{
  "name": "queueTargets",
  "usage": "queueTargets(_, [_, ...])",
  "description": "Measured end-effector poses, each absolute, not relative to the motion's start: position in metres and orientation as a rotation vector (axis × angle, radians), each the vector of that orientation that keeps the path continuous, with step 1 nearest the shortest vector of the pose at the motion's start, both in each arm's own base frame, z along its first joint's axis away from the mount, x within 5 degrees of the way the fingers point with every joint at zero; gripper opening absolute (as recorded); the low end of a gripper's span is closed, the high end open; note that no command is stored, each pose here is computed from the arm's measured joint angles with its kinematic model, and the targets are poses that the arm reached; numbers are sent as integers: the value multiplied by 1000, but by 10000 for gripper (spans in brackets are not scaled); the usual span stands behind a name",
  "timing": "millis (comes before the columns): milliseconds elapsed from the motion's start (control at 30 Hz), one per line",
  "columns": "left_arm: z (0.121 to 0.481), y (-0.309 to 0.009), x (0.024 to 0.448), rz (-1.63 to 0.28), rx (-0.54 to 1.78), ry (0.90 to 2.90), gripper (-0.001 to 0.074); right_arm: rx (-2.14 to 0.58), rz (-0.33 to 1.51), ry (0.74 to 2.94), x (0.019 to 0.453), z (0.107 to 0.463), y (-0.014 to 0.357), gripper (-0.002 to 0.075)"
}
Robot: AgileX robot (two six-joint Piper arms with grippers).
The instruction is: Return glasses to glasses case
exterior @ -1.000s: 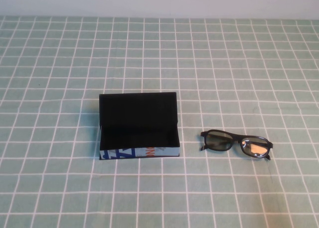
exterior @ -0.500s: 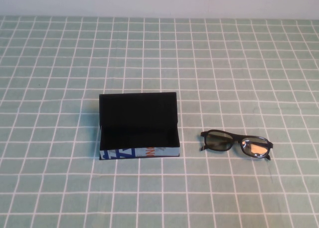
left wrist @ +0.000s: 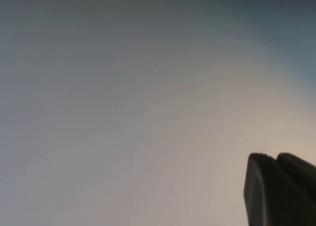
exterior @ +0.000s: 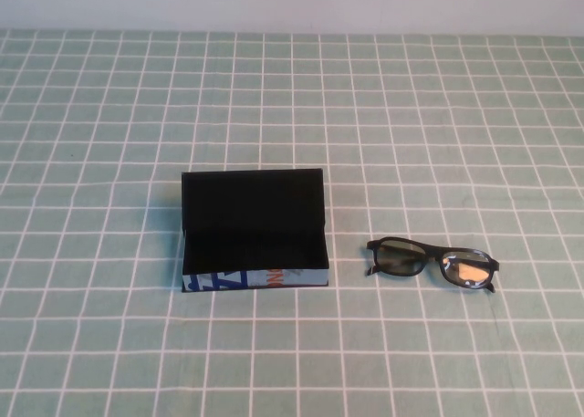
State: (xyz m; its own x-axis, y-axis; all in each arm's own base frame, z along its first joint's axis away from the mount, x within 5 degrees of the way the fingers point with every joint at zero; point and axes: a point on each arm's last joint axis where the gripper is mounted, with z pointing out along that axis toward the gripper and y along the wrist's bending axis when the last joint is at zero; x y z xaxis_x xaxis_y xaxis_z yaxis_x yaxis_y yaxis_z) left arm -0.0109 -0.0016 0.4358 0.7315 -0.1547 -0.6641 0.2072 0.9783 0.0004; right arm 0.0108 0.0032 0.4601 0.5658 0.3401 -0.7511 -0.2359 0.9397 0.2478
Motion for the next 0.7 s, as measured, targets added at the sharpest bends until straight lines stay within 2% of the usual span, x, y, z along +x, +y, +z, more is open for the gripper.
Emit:
queueTargets(100, [446, -4, 19, -187, 66, 918, 2, 170, 224, 1087, 46, 458, -3, -11])
queueTargets(267, [429, -9, 63, -179, 52, 1239, 1, 310, 21, 1444, 103, 427, -18, -11])
queueTargets(433, [418, -10, 76, -169, 48, 1379, 2, 473, -149, 1761, 137, 391, -32, -11])
queueTargets(567, [410, -10, 77, -192, 22, 1464, 1, 441, -145, 1853, 158, 379, -25, -11])
queueTargets(700, [393, -10, 83, -181, 6, 1653, 1, 216, -76, 1928, 184, 368, 4, -11])
